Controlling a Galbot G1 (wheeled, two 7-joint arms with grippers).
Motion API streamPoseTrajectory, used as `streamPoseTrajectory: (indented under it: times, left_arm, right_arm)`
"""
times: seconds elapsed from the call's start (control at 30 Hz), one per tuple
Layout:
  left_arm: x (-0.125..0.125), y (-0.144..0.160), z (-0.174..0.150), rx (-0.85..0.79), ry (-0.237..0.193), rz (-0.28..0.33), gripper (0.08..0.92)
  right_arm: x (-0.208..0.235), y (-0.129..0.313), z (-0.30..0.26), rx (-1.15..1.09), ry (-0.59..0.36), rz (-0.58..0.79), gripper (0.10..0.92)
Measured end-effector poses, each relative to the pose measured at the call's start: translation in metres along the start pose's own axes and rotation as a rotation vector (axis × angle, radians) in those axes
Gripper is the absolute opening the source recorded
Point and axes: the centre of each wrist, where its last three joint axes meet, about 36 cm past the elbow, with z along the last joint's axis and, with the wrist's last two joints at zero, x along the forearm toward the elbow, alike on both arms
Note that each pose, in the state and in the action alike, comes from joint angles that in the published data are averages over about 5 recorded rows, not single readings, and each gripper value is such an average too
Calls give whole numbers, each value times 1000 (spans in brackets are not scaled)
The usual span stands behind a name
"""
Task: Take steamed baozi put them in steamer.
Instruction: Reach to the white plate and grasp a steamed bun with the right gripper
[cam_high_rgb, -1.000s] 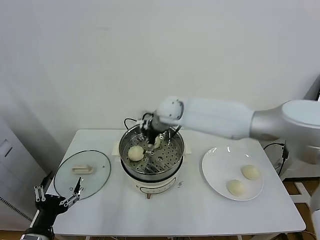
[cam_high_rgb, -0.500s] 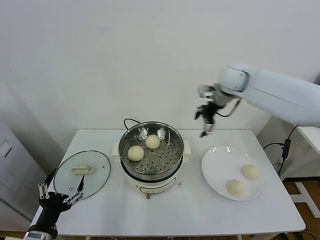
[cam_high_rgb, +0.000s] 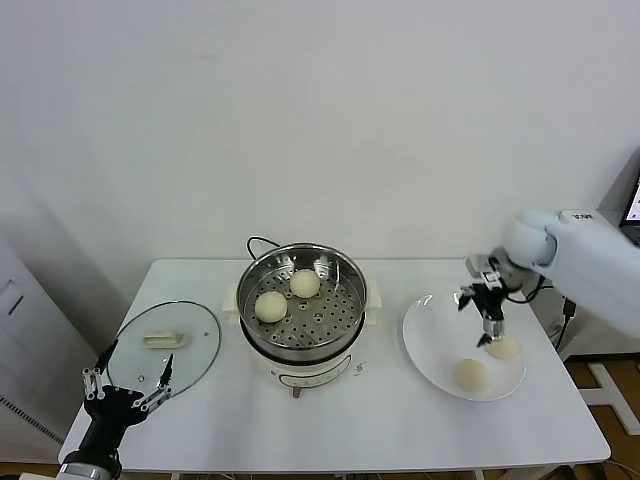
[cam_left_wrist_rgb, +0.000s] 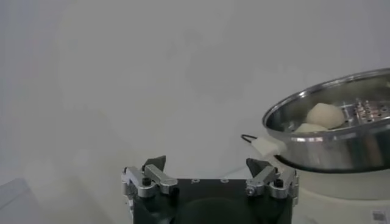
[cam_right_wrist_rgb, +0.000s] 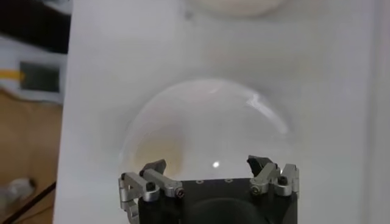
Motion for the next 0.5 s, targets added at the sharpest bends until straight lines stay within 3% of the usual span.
streamPoseTrajectory:
  times: [0.5]
  left_arm:
    - [2, -1, 4, -6, 17, 0, 823]
  right_arm:
    - [-67, 17, 7, 12, 5, -57, 820]
